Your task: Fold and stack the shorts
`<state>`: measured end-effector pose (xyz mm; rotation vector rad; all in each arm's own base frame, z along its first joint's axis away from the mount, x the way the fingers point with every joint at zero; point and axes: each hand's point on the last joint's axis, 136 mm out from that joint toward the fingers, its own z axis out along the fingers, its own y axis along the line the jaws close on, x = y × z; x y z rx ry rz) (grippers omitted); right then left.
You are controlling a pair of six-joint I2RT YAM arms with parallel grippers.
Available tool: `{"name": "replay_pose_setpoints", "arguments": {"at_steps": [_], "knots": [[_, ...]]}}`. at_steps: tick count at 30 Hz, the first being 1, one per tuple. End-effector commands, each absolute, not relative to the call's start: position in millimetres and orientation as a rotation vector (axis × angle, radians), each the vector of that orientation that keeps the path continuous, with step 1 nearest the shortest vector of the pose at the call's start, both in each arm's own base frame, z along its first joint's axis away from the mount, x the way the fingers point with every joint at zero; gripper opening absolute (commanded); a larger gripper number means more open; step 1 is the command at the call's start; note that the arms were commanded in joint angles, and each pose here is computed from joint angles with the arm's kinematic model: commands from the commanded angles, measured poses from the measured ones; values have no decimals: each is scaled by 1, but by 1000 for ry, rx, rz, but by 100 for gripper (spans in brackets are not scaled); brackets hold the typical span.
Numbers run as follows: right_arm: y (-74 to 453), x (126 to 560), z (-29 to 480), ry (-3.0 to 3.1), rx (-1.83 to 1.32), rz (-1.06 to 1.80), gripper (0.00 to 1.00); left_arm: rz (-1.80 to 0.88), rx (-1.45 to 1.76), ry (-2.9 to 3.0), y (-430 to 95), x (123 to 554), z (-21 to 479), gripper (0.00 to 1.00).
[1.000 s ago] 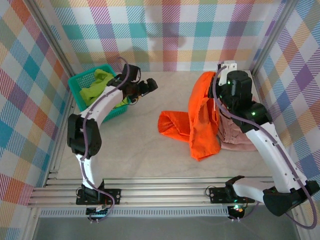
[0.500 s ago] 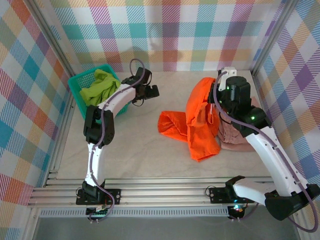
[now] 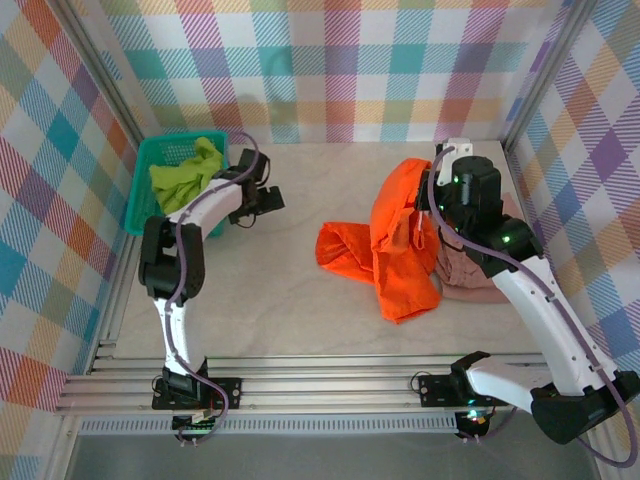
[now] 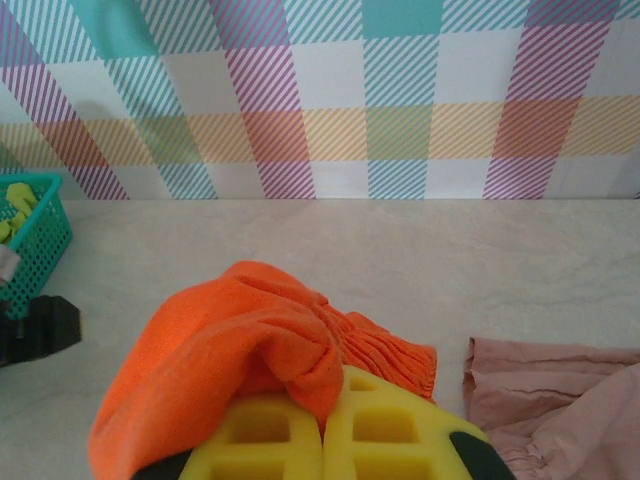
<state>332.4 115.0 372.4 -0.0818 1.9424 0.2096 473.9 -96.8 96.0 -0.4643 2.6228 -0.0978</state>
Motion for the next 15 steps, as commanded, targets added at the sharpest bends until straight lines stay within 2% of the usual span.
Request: {"name": "replay_pose_setpoints", "arguments": {"at_steps": [1,5,8,12,15], "knots": [[117,326,380,1916,-77,248,0,-123,-499,2546,-74,473,123,100],[118,327,379,1921,-82,251,0,-236,-483,2520,-81,467,144,100],[119,327,377,1928,-90,247,0,-426,-427,2459,-107,455,183,100],[118,330,370,1942,-99,225,0,-654,-141,2378,-167,415,241,98],[116,333,364,1961,-102,185,0,-750,64,2314,-211,371,258,96]]}}
